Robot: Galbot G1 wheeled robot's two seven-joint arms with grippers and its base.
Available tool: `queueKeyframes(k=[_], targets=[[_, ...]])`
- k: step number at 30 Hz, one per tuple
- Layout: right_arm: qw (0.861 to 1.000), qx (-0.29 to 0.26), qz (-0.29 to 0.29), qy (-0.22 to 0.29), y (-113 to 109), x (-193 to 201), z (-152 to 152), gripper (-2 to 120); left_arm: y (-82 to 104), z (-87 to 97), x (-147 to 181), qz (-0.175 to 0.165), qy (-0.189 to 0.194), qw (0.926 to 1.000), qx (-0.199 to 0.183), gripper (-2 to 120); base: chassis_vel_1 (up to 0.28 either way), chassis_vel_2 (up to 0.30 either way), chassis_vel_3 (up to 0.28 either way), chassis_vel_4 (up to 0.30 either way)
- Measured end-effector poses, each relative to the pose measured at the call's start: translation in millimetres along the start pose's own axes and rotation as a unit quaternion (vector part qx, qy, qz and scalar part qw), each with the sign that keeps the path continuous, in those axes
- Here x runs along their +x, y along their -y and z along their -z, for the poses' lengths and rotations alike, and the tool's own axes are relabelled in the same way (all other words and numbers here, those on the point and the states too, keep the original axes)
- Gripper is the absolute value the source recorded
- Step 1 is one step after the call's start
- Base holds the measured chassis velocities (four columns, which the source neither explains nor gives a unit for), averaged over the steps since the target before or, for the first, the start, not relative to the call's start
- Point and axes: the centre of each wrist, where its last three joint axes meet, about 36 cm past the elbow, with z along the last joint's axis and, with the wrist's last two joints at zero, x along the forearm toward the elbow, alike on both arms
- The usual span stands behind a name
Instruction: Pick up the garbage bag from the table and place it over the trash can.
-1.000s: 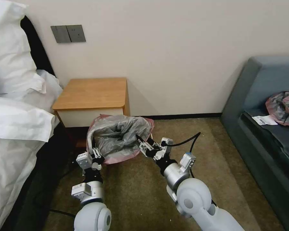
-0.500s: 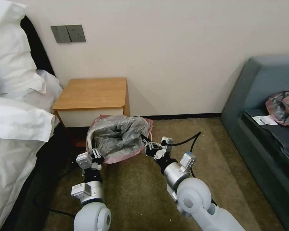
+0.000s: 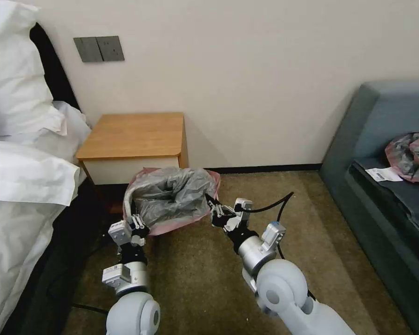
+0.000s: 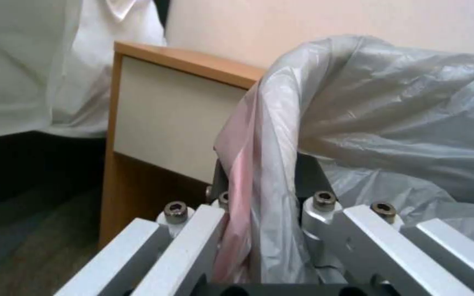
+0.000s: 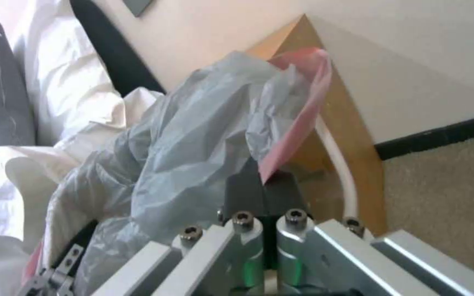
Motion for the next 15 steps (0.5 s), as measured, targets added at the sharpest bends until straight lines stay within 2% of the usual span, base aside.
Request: queueKeyframes(k=[15], targets=[[0.999,0.022,-0.015,0.019,14,12,-2,0,2.5,16.9,-1,0.019,-0.018,0.9987,0.044,8,0.0,0.0,0.0,0.0]])
